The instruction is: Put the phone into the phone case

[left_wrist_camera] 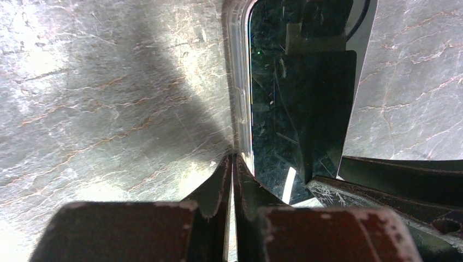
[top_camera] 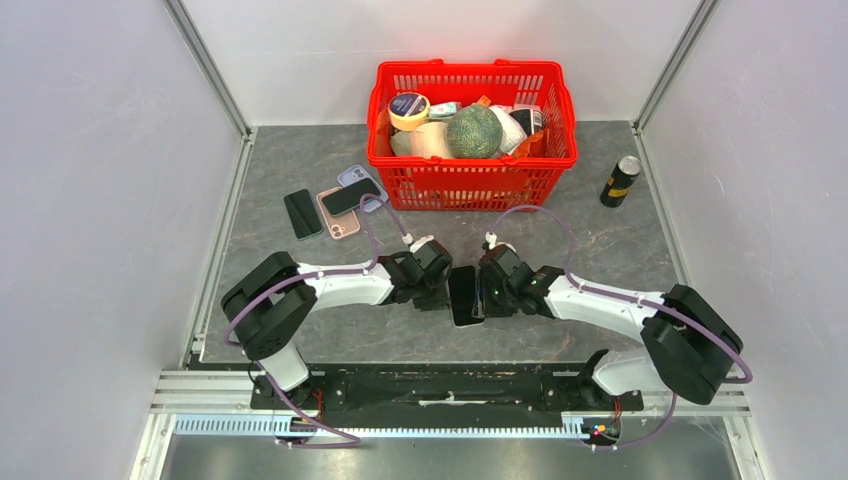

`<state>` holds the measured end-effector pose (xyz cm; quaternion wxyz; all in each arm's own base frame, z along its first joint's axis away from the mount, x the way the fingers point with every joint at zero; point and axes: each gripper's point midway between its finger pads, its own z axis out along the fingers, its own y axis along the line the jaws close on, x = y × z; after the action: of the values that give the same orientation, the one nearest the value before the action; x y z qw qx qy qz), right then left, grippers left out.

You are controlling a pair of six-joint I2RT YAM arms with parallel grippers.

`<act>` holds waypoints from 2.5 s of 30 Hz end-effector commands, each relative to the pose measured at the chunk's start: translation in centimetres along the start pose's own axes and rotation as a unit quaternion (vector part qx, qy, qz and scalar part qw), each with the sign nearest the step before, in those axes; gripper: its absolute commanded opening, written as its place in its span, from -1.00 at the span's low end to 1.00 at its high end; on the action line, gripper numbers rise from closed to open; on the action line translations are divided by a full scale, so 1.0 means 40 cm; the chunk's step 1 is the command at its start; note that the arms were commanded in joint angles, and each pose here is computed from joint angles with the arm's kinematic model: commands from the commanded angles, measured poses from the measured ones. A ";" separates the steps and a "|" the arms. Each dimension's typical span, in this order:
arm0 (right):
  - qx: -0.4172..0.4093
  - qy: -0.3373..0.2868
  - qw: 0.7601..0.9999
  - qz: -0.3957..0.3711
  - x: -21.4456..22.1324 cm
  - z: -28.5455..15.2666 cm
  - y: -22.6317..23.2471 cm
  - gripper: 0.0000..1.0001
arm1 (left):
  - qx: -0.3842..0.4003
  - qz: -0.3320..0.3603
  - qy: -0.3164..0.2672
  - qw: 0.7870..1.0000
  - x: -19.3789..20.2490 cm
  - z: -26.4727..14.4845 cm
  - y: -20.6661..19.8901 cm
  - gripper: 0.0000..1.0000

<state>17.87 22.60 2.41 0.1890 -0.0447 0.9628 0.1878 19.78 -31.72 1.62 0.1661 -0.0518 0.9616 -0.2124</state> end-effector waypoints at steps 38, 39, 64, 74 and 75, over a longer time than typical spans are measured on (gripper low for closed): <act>0.045 0.006 0.999 0.007 0.011 -0.018 -0.014 -0.46 | 0.016 -0.008 -0.005 1.000 -0.013 0.011 -0.043 -0.84; 0.047 0.008 0.999 0.008 0.013 -0.016 -0.017 -0.50 | 0.015 -0.008 -0.004 1.000 -0.012 0.013 -0.041 -0.83; 0.056 0.007 0.998 0.012 0.020 0.001 -0.020 -0.97 | 0.006 -0.005 -0.013 1.000 -0.027 0.016 -0.041 -0.83; 0.021 -0.062 0.997 0.047 -0.087 -0.100 -0.030 0.18 | -0.034 -0.003 -0.041 0.999 -0.113 0.016 -0.003 -0.78; 0.011 -0.058 0.997 0.051 -0.085 -0.094 -0.025 0.25 | -0.037 -0.004 -0.042 0.998 -0.119 0.017 0.001 -0.78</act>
<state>19.46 20.94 6.79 0.2368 0.0088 0.9537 0.1855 22.36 -31.76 2.06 0.1801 -0.0704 0.9621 -0.1924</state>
